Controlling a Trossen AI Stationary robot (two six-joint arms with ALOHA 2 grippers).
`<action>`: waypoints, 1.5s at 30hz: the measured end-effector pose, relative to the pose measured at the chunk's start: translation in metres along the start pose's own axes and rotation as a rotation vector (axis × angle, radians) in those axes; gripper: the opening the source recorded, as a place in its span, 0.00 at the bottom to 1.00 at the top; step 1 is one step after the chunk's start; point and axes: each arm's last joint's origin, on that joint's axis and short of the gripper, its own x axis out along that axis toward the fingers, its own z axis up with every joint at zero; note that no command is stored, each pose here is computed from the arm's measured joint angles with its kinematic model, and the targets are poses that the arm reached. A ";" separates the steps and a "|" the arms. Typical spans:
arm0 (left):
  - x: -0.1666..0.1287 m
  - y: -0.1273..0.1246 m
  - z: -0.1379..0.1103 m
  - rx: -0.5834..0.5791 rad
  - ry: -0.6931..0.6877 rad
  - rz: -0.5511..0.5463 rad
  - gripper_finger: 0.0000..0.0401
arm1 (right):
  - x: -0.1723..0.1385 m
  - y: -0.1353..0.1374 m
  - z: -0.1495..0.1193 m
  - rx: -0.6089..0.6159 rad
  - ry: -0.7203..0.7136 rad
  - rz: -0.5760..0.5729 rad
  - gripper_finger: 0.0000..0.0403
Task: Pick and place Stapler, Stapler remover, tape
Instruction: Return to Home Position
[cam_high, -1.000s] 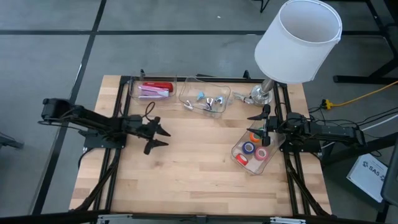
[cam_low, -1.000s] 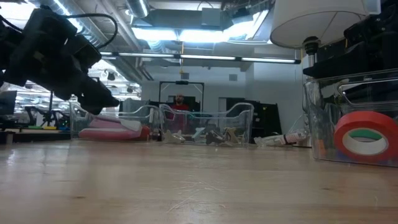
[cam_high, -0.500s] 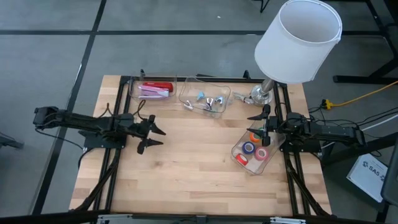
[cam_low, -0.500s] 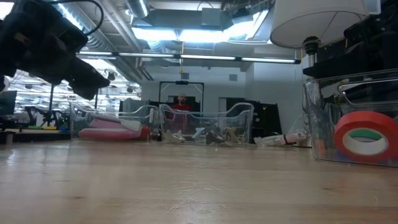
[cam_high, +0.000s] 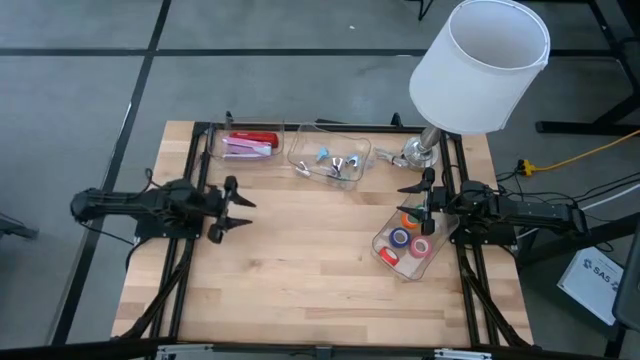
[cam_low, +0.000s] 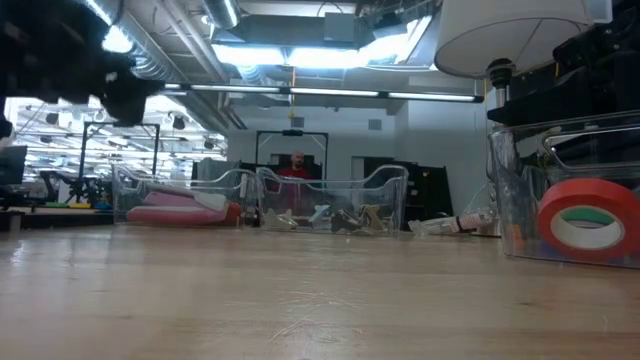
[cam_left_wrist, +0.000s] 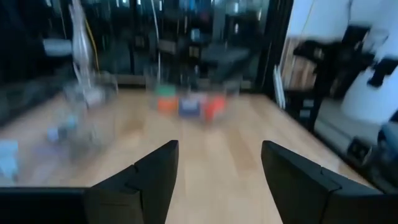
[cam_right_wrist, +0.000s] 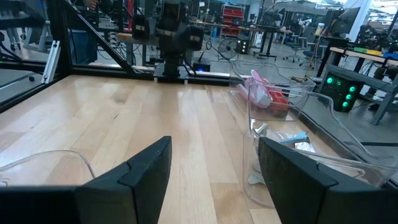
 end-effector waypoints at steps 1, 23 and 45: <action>-0.002 0.000 0.003 0.009 -0.035 0.000 0.57 | 0.000 0.000 0.000 0.000 0.000 0.000 0.59; -0.006 0.002 0.008 -0.069 -0.102 0.014 0.57 | 0.000 0.000 0.000 0.000 0.000 0.000 0.59; -0.006 0.001 0.008 -0.066 -0.101 0.007 0.56 | 0.000 0.000 0.000 0.000 0.000 0.000 0.59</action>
